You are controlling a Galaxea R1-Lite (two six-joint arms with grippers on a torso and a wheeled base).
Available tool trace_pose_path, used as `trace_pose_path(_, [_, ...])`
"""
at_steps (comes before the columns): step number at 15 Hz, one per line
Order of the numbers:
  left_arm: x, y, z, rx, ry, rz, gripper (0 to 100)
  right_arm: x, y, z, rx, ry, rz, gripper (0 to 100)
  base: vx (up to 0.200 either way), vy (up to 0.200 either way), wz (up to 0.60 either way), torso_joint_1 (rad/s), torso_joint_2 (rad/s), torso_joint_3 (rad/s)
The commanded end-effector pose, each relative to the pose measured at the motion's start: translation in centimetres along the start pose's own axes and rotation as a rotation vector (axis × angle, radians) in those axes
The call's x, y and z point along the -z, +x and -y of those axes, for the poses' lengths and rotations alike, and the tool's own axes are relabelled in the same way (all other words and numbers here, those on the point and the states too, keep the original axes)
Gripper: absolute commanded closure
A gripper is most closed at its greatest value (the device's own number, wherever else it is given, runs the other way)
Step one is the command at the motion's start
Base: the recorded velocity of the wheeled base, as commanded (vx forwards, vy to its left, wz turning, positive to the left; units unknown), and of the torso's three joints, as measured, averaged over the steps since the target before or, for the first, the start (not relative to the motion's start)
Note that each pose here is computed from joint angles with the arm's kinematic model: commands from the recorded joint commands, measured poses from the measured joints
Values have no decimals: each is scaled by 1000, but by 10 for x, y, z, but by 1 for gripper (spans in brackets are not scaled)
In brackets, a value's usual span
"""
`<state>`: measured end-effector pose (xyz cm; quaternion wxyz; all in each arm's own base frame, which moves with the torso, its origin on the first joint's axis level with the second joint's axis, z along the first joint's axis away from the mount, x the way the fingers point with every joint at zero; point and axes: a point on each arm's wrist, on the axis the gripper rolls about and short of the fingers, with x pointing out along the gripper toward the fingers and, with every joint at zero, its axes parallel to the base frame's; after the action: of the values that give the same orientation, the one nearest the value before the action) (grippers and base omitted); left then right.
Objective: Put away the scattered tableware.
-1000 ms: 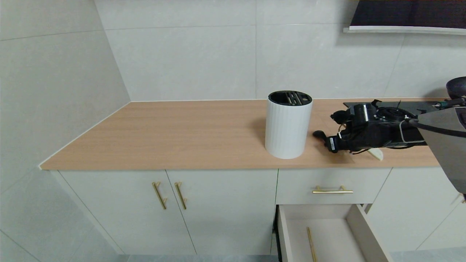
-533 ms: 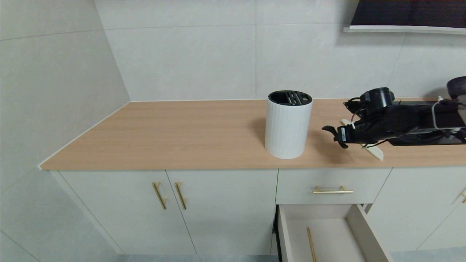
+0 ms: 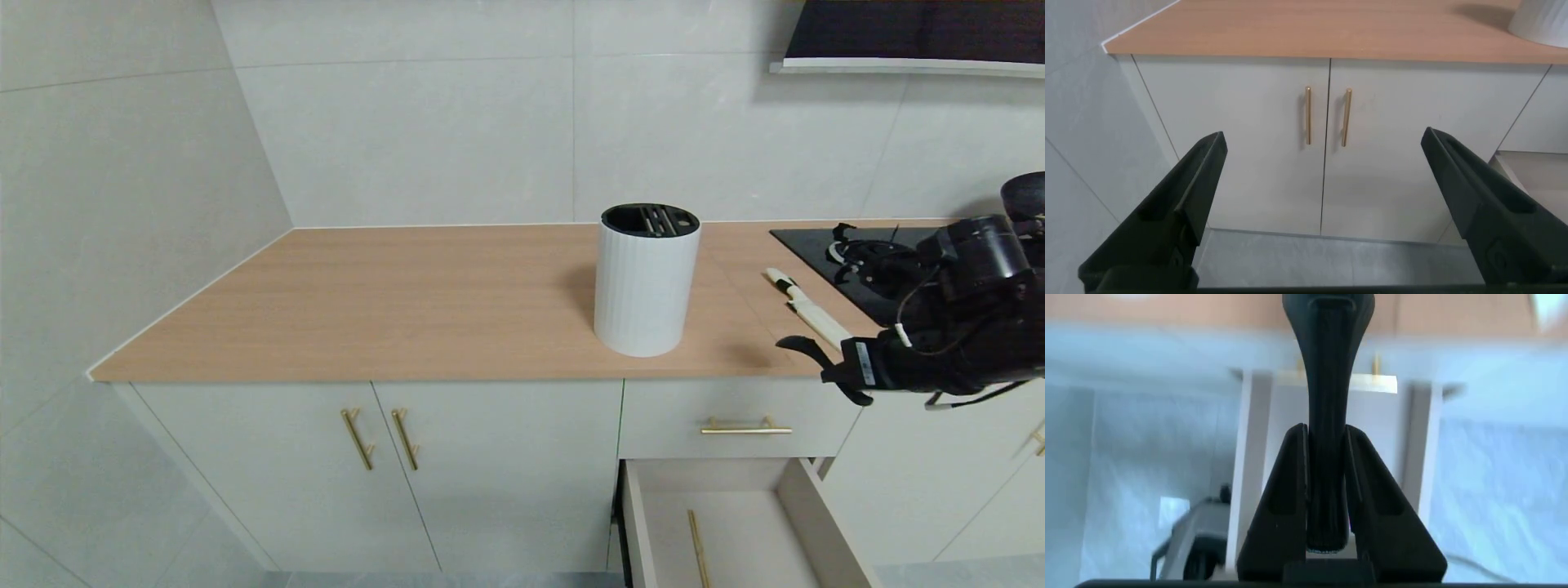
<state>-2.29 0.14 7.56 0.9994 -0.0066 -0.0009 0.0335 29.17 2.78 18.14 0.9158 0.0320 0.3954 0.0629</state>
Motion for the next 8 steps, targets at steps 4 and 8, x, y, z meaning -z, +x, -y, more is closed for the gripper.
trace_pose_path(4, [0,0,0,0,-1,0,0,40,-39,-6,18,-17,1,100,0,0,0,-19,43,31])
trace_pose_path(8, [0,0,0,0,-1,0,0,46,-33,-7,15,-24,2,100,0,0,0,-172,425,259])
